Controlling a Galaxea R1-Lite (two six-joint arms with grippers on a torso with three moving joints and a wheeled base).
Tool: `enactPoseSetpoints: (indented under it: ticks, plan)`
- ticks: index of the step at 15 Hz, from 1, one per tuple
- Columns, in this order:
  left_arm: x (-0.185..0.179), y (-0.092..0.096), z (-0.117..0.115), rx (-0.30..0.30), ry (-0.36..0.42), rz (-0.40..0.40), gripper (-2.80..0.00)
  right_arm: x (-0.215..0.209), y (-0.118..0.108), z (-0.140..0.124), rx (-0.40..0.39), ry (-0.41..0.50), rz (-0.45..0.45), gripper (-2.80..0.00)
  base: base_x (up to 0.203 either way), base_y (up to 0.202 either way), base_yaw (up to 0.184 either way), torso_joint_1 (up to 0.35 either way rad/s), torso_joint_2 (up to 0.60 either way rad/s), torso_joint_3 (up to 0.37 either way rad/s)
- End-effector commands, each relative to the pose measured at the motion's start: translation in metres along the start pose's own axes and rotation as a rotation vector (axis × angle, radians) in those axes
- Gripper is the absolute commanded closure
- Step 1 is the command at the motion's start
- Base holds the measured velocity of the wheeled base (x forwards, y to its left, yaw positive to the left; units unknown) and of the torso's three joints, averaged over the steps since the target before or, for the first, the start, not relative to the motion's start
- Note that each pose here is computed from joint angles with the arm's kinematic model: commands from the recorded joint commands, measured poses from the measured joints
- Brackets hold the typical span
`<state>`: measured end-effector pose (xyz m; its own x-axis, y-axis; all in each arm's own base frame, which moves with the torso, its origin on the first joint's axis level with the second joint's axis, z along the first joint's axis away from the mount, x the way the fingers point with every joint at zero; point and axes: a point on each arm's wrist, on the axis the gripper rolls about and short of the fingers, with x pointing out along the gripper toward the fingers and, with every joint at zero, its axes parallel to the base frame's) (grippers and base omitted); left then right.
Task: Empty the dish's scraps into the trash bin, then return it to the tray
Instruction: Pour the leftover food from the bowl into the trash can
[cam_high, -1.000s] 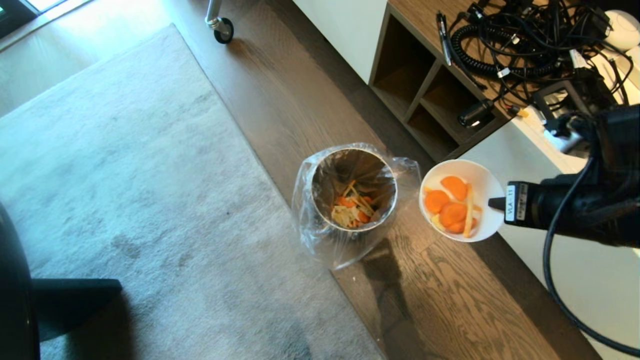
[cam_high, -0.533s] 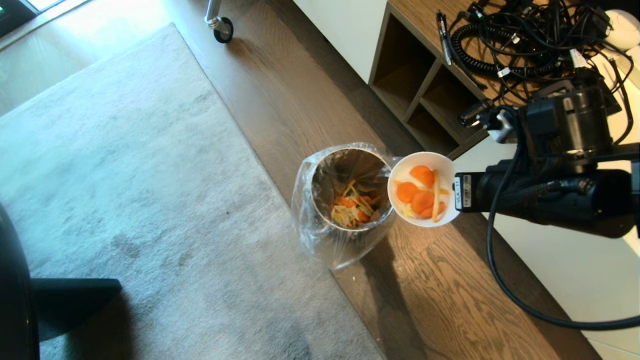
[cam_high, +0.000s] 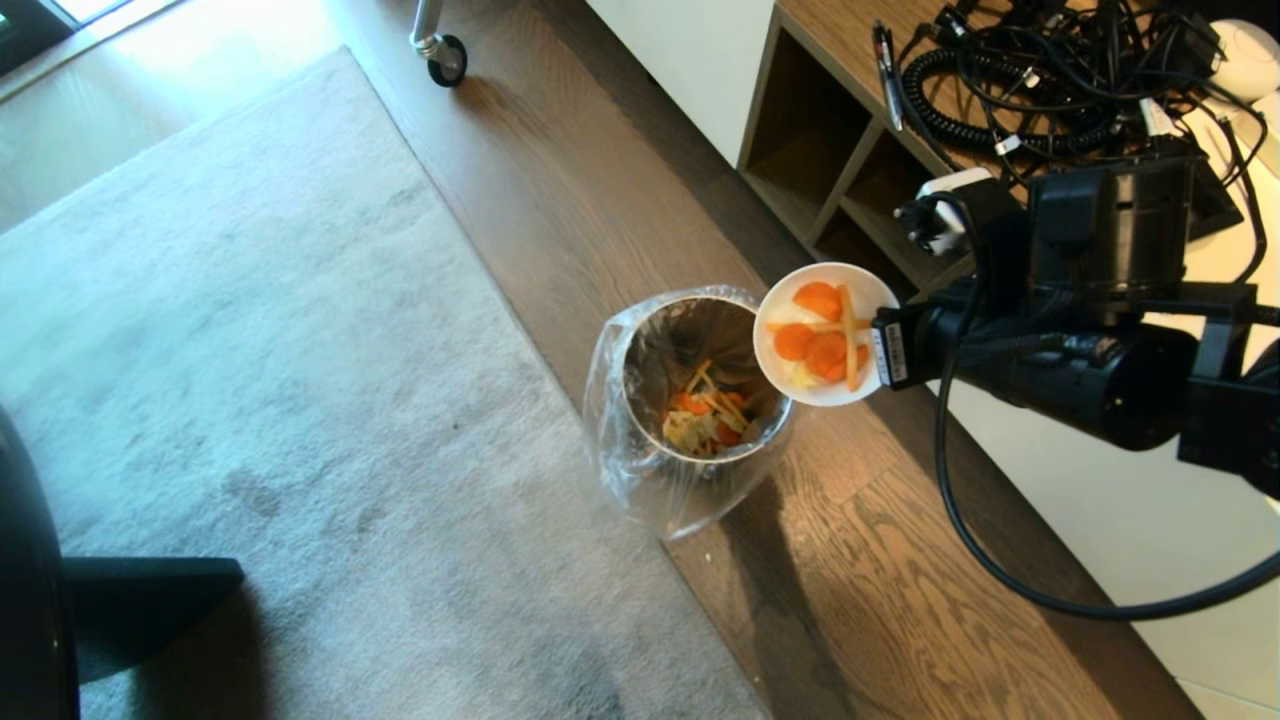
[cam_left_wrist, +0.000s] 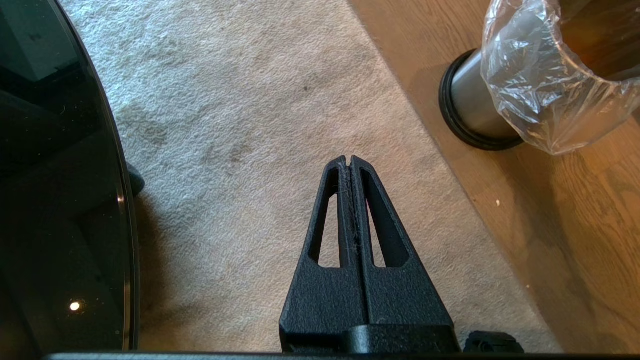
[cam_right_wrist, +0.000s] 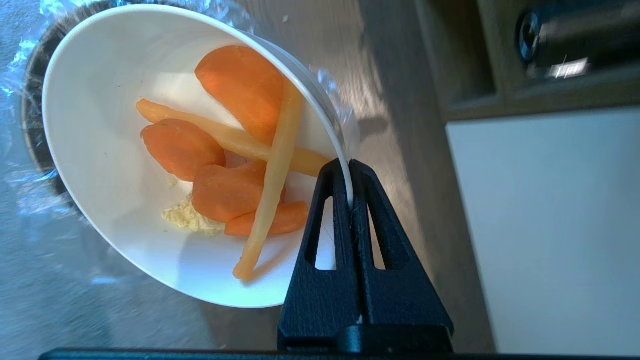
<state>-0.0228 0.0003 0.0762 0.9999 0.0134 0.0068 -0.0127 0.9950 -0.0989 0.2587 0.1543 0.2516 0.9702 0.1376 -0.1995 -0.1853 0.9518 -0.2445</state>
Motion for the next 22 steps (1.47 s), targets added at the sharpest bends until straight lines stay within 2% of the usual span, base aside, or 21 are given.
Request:
enactPoseSetpoints:
  ticks: [1,5,10,13,18,22]
  plan:
    - [0.000,0.000,0.000,-0.002,-0.001,0.000,0.00,0.004,0.007,0.002,-0.125,-0.090,-0.010,0.00,0.000,0.000,0.000,0.000,0.00,0.000]
    - [0.000,0.000,0.000,-0.001,-0.001,0.000,0.00,0.001,0.029,0.000,-0.274,-0.200,0.013,0.00,0.000,0.000,0.000,0.000,0.00,0.000]
    - [0.000,0.000,0.000,-0.001,-0.001,0.000,0.00,0.015,0.041,-0.001,-0.456,-0.376,-0.082,0.00,0.000,0.000,0.000,0.000,0.00,0.000]
    - [0.000,0.000,0.000,-0.001,-0.001,0.000,0.00,0.008,0.050,-0.005,-0.504,-0.418,-0.080,0.00,0.000,0.000,0.000,0.000,0.00,0.000]
    - [0.000,0.000,0.000,-0.001,-0.001,0.000,0.00,0.009,0.053,-0.005,-0.614,-0.538,-0.180,0.00,0.000,0.000,0.000,0.000,0.00,0.000]
    - [0.000,0.000,0.000,-0.001,-0.001,0.000,0.00,0.009,0.054,-0.005,-0.672,-0.582,-0.239,0.00,0.000,0.000,0.000,0.000,0.00,0.000]
